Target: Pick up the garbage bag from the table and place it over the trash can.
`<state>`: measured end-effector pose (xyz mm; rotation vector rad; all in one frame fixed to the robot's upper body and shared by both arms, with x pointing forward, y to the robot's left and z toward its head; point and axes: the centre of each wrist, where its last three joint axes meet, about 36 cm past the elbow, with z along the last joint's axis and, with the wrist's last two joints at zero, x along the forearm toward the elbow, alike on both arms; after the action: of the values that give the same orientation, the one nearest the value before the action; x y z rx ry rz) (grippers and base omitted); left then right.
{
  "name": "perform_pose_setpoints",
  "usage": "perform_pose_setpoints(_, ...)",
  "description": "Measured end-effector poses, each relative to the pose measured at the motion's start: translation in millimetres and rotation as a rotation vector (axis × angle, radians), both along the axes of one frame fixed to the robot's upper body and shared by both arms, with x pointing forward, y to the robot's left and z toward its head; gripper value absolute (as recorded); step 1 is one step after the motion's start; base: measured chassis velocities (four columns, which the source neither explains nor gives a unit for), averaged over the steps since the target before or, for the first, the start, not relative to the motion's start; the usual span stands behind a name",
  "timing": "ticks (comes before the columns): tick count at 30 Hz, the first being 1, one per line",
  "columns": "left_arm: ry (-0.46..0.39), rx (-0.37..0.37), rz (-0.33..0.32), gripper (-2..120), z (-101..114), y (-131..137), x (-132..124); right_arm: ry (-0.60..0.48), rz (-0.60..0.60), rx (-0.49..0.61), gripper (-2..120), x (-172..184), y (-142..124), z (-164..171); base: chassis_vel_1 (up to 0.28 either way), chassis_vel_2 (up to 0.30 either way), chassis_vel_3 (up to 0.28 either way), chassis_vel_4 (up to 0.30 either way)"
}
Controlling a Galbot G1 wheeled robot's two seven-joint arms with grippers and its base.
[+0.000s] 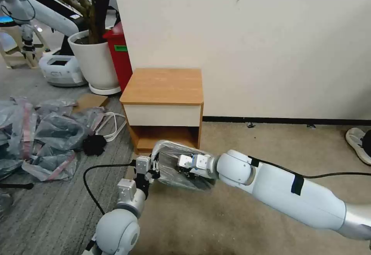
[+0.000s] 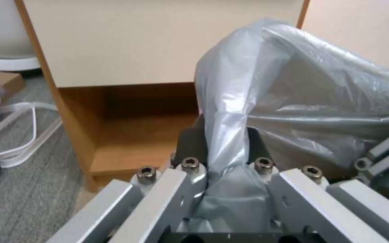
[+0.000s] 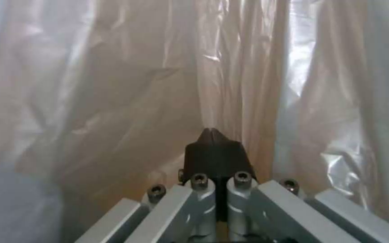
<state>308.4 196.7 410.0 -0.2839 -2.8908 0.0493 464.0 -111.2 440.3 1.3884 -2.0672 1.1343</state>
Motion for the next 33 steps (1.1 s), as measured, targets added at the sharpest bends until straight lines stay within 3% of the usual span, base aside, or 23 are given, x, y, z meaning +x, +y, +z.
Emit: perform_pose_setpoints(33, 0.000, -0.026, 0.007, 6, 4.2, 0.9, 0.0, 0.010, -0.065, -0.082, 0, 16.0, 46.6, -30.7, 0.000, 0.000, 0.000, 0.000)
